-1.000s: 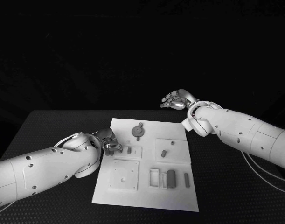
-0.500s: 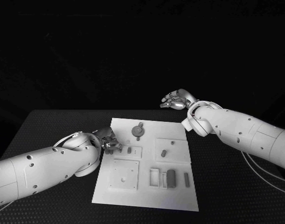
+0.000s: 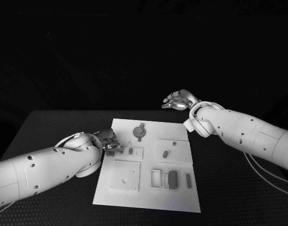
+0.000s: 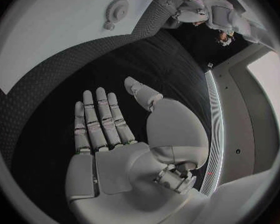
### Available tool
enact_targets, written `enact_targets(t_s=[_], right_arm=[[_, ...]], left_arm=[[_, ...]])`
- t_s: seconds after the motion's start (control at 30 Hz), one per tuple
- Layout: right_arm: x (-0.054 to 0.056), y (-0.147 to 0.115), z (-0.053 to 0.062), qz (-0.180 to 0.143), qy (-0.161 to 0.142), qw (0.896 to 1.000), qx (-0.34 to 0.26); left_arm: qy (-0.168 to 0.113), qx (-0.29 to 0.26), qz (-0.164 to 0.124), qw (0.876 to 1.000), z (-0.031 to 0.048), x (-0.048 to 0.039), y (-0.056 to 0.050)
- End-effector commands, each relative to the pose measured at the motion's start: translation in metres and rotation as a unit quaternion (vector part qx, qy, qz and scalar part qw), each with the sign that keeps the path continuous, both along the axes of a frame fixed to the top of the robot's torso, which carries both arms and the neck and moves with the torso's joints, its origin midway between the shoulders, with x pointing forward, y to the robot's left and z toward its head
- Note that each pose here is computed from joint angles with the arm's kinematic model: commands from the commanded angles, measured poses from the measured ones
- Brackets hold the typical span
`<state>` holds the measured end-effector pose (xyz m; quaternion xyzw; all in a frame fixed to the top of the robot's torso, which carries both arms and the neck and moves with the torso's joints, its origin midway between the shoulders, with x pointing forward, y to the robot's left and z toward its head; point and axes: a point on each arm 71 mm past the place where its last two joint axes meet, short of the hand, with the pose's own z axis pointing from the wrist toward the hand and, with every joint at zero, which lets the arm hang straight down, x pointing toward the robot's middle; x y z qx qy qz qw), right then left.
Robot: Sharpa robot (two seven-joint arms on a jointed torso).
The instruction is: Assemble the parts on the task board
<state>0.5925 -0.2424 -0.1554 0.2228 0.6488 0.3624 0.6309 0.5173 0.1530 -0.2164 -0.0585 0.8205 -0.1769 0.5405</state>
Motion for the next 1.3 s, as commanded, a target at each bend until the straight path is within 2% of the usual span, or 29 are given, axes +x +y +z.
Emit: enact_targets(t_s=[0.03,0.67,0.9,1.3], right_arm=[[0.000,0.002,0.000,0.009,0.000,1.000,0.000],[0.000,0.003,0.000,0.010,0.000,1.000,0.000],[0.000,0.004,-0.001,0.010,0.001,1.000,0.000],[0.000,0.004,-0.001,0.011,0.001,1.000,0.001]], left_arm=[[0.016,0.003,-0.004,1.000,-0.0026,-0.0010,-0.003],[0.018,0.017,-0.004,1.000,-0.0052,0.0013,-0.003],[0.017,0.036,-0.021,0.999,-0.0054,0.0009,-0.012],[0.031,0.078,-0.051,0.995,-0.0081,-0.0030,-0.025]])
